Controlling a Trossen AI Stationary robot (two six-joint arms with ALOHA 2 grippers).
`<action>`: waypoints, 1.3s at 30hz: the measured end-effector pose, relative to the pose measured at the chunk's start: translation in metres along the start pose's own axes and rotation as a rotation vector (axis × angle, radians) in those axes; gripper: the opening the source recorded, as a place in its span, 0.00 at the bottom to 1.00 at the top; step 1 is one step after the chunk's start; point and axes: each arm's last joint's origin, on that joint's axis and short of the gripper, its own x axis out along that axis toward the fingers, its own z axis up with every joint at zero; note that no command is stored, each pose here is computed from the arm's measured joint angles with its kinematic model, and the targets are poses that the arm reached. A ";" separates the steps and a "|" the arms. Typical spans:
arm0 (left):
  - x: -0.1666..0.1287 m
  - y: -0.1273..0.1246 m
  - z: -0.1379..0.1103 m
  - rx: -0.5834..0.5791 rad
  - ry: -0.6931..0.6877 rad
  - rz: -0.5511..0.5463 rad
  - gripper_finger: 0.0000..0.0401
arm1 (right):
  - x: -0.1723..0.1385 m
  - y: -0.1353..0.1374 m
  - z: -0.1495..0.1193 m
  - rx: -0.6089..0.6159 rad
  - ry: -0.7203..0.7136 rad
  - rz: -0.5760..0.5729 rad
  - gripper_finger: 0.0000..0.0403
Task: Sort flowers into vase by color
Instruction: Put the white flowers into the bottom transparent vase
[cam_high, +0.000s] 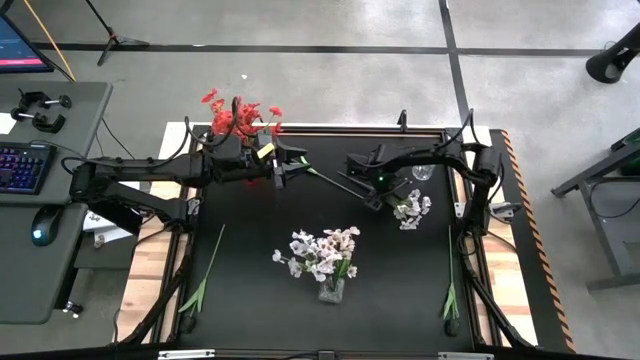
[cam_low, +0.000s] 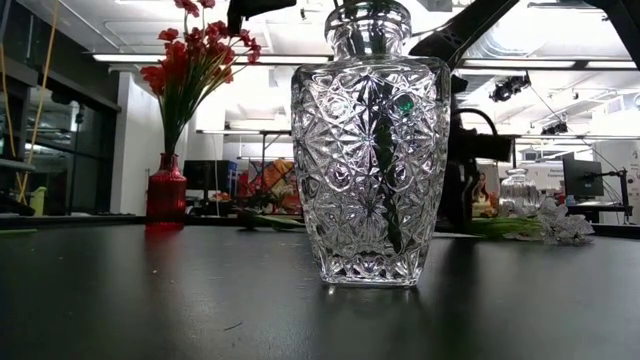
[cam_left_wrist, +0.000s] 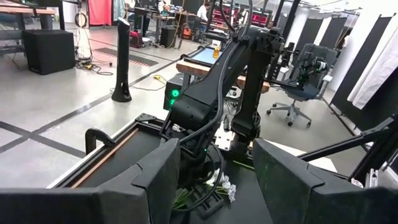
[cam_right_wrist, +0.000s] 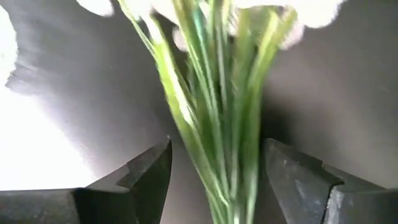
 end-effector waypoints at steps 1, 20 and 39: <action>0.000 0.000 0.000 0.000 0.000 0.000 0.47 | 0.000 0.000 0.000 0.001 -0.002 0.010 0.60; 0.000 0.000 0.001 -0.021 -0.006 -0.002 0.47 | 0.001 0.001 -0.010 0.080 0.090 0.002 0.60; 0.000 0.000 0.001 -0.021 -0.006 -0.001 0.47 | 0.009 0.023 -0.021 -0.152 0.182 -0.098 0.60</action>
